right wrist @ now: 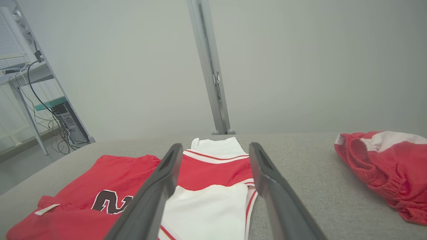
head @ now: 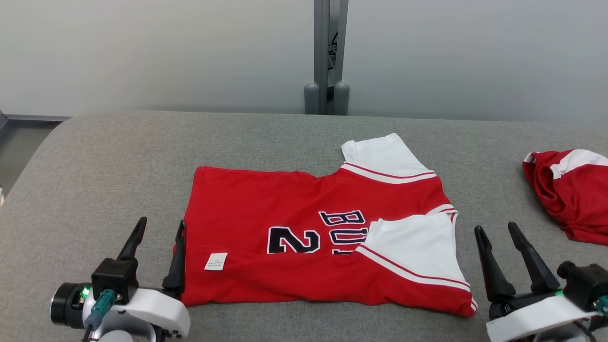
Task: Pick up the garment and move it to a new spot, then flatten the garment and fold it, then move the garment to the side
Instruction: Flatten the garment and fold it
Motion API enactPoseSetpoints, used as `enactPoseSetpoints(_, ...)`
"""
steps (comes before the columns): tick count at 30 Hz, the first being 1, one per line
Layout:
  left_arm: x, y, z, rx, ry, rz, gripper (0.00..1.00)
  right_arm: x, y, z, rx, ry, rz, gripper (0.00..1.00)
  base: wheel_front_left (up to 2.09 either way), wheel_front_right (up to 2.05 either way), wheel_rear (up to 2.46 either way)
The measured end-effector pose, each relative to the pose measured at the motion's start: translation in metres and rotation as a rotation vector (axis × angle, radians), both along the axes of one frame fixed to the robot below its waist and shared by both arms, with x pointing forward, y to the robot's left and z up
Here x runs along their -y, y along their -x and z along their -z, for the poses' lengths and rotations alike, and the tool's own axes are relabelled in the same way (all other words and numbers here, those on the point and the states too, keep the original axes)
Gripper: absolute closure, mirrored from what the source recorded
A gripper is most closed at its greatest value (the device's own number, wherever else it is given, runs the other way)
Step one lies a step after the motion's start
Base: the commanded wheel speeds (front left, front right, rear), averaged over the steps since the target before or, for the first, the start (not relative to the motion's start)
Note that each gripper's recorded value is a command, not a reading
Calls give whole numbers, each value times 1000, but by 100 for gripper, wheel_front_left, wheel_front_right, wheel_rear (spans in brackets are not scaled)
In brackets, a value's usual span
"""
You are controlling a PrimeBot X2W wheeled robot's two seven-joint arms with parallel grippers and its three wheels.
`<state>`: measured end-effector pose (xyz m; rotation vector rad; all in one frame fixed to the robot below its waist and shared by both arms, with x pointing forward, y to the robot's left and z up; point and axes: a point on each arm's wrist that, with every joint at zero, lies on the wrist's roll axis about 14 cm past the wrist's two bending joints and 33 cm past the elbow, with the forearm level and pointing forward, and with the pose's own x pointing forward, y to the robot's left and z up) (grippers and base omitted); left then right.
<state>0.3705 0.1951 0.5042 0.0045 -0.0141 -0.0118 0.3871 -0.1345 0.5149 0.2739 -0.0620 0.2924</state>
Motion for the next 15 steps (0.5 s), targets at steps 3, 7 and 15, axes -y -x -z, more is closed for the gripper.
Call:
enactPoseSetpoints(3, 0, 6, 6, -5, 24, -21, 0, -4, 9, 10, -19, 2, 23, 0, 0, 0, 0)
enactPoseSetpoints(7, 5, 18, 23, -42, 63, -20, 0, -7, 15, 19, -47, -11, 45, 0, 0, 0, 0)
enactPoseSetpoints(15, 2, 32, 67, -170, 3, -11, 0, -9, 21, 44, -125, -3, 46, 0, 0, 0, 0)
